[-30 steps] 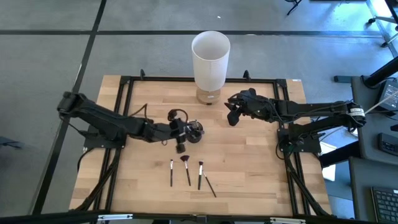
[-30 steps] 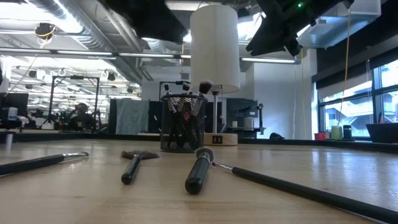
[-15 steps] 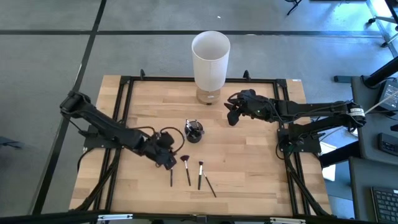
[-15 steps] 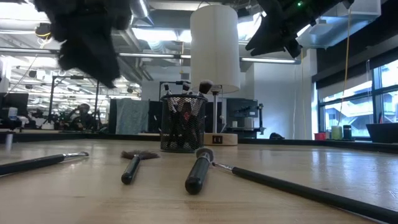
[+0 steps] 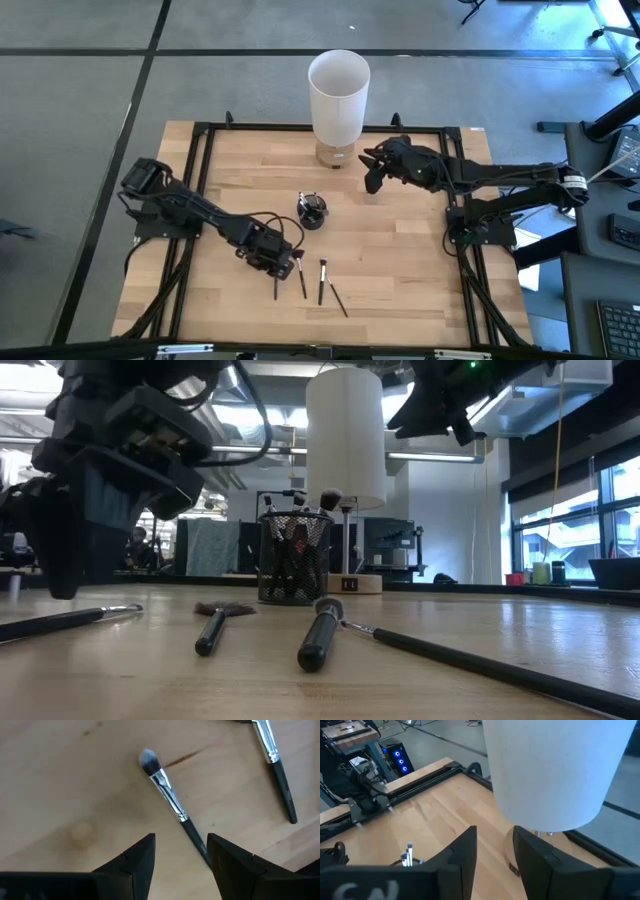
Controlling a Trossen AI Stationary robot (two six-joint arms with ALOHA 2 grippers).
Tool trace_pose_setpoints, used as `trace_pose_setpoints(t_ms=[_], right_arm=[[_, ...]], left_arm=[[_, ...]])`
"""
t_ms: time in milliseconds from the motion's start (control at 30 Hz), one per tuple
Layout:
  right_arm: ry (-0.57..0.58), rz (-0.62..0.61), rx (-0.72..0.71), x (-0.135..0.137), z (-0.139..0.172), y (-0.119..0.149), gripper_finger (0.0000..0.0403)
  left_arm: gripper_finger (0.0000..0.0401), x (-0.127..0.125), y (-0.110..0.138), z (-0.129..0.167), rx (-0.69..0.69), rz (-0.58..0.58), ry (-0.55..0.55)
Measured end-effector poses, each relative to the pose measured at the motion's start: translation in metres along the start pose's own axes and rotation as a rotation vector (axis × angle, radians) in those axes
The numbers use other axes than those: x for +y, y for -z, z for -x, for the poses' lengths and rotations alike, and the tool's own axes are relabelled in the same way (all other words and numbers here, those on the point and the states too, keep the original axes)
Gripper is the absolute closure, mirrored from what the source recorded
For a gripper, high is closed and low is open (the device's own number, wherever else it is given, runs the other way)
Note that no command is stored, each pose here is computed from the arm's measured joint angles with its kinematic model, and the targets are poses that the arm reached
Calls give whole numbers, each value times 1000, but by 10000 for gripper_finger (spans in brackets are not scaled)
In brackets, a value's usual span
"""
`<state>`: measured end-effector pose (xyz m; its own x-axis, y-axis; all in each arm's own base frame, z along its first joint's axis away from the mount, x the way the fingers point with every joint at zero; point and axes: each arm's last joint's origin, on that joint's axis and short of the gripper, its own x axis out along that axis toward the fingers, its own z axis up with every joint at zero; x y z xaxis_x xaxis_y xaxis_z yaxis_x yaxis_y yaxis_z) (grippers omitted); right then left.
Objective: Put items in baskets/containers
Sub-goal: Put the black eyeshadow brush into the black pen holder
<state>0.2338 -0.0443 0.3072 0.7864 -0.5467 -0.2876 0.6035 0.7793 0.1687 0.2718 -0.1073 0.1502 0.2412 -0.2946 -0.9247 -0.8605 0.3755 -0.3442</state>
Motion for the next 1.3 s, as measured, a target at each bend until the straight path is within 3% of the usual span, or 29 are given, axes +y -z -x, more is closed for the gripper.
trace_pose_setpoints(t_ms=[267, 433, 567, 967, 1100, 1300], right_arm=[[46, 4, -8, -11, -4, -3, 276], [55, -2, -9, -13, -5, -4, 276], [48, -5, -7, -13, -5, -4, 276], [-25, -30, 21, -11, -5, -3, 276], [-25, -29, 22, -11, -5, -3, 276], [-23, -25, 24, -11, -5, -2, 276]], left_arm=[[228, -1, -7, -10, -111, 26, -40], [230, 0, -8, -19, -94, 18, -76], [253, 3, -4, -22, -78, -38, -115], [376, 13, 6, -22, -20, -249, -229], [385, 13, 6, -21, -21, -345, -234], [369, 8, 0, -11, -33, -397, -210]])
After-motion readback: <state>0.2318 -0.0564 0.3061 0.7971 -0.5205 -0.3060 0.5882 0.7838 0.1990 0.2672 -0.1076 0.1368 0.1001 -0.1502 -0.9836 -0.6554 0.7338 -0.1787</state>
